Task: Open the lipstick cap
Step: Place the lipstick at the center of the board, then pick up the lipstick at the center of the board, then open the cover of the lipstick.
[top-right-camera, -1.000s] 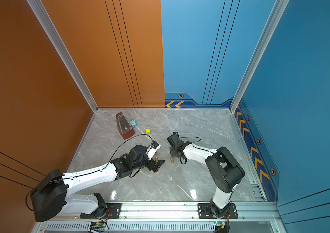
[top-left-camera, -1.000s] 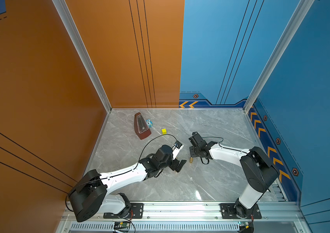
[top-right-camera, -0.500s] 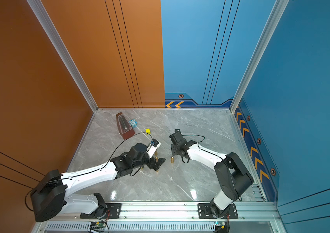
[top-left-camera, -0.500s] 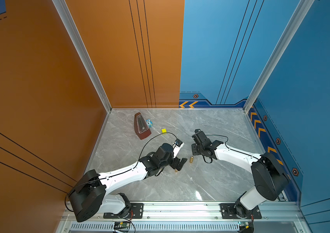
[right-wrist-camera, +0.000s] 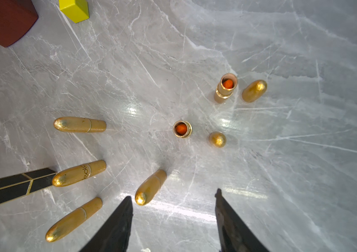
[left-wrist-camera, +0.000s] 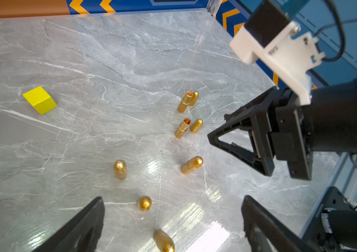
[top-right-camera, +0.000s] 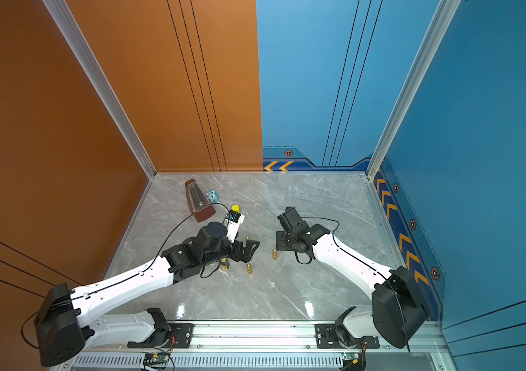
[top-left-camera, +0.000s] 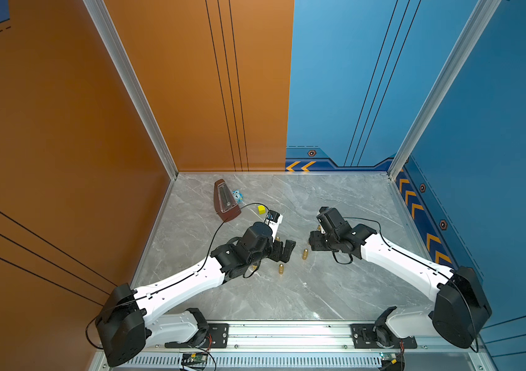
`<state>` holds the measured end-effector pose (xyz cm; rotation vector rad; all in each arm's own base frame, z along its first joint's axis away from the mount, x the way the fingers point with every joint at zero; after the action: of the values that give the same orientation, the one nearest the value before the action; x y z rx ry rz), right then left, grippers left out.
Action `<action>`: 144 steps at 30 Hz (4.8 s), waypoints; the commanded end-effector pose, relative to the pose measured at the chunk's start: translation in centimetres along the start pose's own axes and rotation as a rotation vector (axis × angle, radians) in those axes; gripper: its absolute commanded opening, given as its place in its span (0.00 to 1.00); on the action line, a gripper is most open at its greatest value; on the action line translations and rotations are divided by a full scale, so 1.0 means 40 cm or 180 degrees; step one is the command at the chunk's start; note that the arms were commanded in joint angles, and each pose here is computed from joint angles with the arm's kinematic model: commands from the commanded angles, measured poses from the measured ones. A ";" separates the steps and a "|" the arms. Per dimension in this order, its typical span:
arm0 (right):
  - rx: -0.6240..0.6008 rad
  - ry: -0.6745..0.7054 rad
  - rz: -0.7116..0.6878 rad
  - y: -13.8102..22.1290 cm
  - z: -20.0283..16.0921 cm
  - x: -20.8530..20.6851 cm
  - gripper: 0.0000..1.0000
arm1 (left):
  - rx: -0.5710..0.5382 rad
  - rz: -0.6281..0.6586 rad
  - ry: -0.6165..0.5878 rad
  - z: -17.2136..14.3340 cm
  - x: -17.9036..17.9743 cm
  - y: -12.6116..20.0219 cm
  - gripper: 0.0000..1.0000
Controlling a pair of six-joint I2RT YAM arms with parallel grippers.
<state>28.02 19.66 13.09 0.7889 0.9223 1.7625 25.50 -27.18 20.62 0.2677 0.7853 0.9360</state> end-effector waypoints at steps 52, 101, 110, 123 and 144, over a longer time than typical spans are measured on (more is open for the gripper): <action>0.0642 -0.0035 -0.0162 -0.146 -0.052 0.054 0.17 | -0.0473 -0.0029 0.0449 0.135 -0.057 0.083 0.98; 0.0301 -0.0288 0.1843 0.176 -0.017 0.140 0.17 | 0.0284 -0.1499 -0.1438 -0.136 -0.179 -0.110 0.41; 0.0283 -0.0314 0.1883 0.172 -0.009 0.144 0.17 | 0.0274 -0.1525 -0.1389 -0.140 -0.182 -0.114 0.19; -0.0007 -0.0265 0.1730 0.199 0.031 0.126 0.32 | 0.0186 -0.1230 -0.1398 -0.144 -0.131 -0.112 0.00; 0.0059 -0.0172 0.1661 0.146 0.029 0.128 0.26 | 0.0204 -0.1222 -0.1388 -0.148 -0.129 -0.114 0.00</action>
<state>24.41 22.75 19.03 1.1825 0.7439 2.1344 22.25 -34.52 15.81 0.3674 0.4539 0.4580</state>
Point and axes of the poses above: each gripper's point midway between its finger pads, its own y axis back along the fingers, its own x axis along the line the jaws close on, z = x × y, the point moved 1 cm from there along y, back along the fingers, and after that the axes turned 13 degrees about y, right-handed, at the moved point
